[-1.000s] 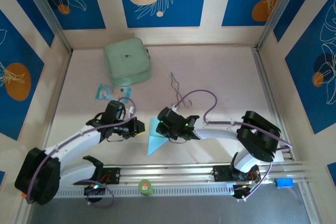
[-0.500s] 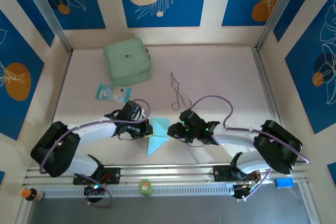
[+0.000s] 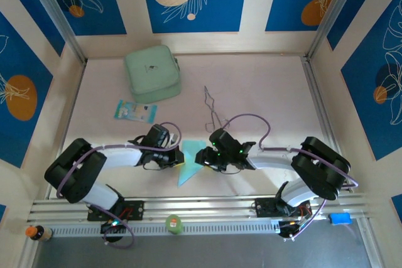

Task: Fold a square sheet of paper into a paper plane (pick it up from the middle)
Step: Perform the fifth fold on the wing at the bottom-center of the table.

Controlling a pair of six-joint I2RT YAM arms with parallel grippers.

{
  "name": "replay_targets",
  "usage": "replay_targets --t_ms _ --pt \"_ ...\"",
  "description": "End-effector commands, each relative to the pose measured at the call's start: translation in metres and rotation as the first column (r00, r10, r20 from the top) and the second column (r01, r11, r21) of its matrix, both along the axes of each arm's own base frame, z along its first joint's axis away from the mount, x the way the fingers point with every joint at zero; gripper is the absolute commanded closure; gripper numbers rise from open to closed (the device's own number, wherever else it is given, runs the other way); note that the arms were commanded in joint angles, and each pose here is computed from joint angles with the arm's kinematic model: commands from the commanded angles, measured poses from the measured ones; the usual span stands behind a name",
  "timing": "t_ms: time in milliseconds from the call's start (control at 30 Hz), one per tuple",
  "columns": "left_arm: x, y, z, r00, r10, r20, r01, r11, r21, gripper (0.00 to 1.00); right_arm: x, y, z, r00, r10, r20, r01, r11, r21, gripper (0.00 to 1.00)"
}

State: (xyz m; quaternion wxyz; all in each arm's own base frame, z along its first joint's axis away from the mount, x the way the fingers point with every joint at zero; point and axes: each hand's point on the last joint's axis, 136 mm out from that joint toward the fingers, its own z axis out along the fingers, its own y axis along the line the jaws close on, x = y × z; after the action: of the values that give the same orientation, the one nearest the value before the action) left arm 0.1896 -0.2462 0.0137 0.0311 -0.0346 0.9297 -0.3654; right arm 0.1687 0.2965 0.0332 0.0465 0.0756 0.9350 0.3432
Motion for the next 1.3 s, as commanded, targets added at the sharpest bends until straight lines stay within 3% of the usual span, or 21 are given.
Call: replay_targets --t_ms 0,167,367,567,733,1000,1267 --pt "-0.022 0.028 -0.040 0.994 0.050 -0.094 -0.037 0.990 0.140 0.99 -0.005 -0.007 -0.002 0.999 -0.030 -0.032 0.029 0.999 -0.037 0.53" --pt "-0.019 0.025 -0.039 0.995 0.050 -0.091 -0.038 0.991 0.129 0.99 -0.003 -0.004 -0.003 0.998 -0.030 -0.047 0.029 0.999 -0.018 0.52" --pt "-0.020 0.024 -0.040 0.995 0.053 -0.088 -0.043 0.993 0.111 0.99 0.013 0.011 0.007 0.999 -0.046 -0.008 0.047 0.993 0.112 0.55" --pt "-0.020 0.024 -0.042 0.995 0.045 -0.087 -0.035 0.993 0.115 0.99 0.025 0.001 0.017 0.996 -0.054 0.069 0.047 0.994 0.100 0.55" --pt "-0.017 0.019 -0.040 0.995 0.042 -0.088 -0.034 0.995 0.094 0.99 0.027 0.000 0.019 0.997 -0.034 0.071 0.021 0.983 0.184 0.52" --pt "-0.012 0.018 -0.037 0.995 0.045 -0.085 -0.036 0.994 0.107 0.99 0.026 -0.009 0.009 0.996 -0.095 0.002 0.093 0.984 0.155 0.52" --pt "-0.009 0.017 -0.031 0.996 0.053 -0.071 -0.045 0.993 0.105 0.99 0.009 -0.028 0.000 0.988 -0.155 -0.029 0.155 0.987 0.027 0.50"
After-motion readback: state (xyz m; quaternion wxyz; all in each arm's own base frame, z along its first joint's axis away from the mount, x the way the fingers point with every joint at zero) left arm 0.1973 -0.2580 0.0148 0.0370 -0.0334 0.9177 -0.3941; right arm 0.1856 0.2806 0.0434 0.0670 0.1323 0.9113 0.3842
